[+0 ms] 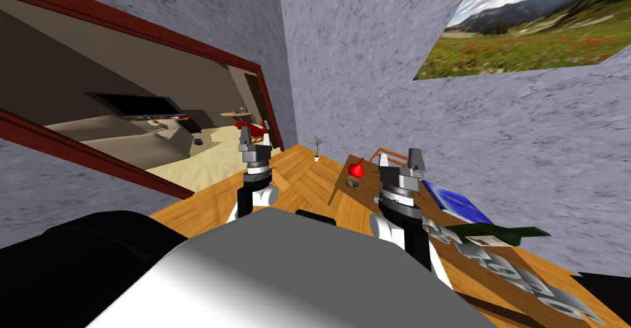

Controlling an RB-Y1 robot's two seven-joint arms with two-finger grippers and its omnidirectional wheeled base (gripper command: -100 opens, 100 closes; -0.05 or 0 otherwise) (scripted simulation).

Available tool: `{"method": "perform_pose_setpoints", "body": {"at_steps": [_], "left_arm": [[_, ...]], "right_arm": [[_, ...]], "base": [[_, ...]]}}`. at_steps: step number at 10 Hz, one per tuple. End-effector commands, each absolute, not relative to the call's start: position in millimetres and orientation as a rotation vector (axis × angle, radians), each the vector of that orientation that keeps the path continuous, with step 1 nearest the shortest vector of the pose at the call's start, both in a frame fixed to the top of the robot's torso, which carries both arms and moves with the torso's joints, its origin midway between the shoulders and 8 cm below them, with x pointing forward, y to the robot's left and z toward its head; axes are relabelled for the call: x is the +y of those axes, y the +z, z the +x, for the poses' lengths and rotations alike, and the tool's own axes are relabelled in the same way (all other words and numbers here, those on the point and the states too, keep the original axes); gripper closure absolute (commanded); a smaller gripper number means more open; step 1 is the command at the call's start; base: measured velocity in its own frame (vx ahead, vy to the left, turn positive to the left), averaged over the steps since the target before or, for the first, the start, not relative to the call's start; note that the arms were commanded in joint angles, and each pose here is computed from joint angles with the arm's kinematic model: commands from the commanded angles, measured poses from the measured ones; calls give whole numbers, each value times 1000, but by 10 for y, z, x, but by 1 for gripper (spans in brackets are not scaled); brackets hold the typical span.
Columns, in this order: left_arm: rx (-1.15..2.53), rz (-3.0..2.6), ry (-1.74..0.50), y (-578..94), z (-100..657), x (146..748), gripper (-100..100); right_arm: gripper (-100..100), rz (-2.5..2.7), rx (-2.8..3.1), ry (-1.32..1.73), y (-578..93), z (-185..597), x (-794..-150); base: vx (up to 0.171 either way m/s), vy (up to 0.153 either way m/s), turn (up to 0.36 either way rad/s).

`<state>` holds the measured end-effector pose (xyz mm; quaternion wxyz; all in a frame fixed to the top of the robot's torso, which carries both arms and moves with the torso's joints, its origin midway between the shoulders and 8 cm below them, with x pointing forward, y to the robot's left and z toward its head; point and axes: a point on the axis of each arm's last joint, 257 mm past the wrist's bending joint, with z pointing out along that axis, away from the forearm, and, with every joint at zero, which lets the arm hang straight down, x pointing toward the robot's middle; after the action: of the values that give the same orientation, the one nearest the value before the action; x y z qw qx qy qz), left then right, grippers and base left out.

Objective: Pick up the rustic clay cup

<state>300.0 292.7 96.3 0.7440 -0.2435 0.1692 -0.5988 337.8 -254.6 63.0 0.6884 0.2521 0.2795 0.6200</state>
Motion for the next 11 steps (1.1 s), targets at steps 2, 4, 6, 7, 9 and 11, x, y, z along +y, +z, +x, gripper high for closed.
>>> {"method": "perform_pose_setpoints", "body": {"at_steps": [2,4,6,7,9,11], "left_arm": [[371,-533,-1312,963,3000,2926,0],[371,-533,-1312,963,3000,2927,0],[371,-533,-1312,963,3000,2926,0],[371,-533,-1312,963,3000,2926,0],[371,-533,-1312,963,3000,2927,0],[371,-533,-1312,963,3000,2927,0]], "right_arm": [[-100,527,710,1347,544,3504,-2428],[-100,511,760,1309,463,3604,-2365],[-100,494,818,1259,347,3729,-2298],[-100,484,851,1228,273,3799,-2264],[-100,456,926,1156,95,3953,-2194],[-100,414,1013,1069,-130,4117,-2127]], "base": [[-13,-3,55],[-22,-2,44],[-21,1,71],[-22,-3,90],[-17,-1,88],[-18,0,114]]}}
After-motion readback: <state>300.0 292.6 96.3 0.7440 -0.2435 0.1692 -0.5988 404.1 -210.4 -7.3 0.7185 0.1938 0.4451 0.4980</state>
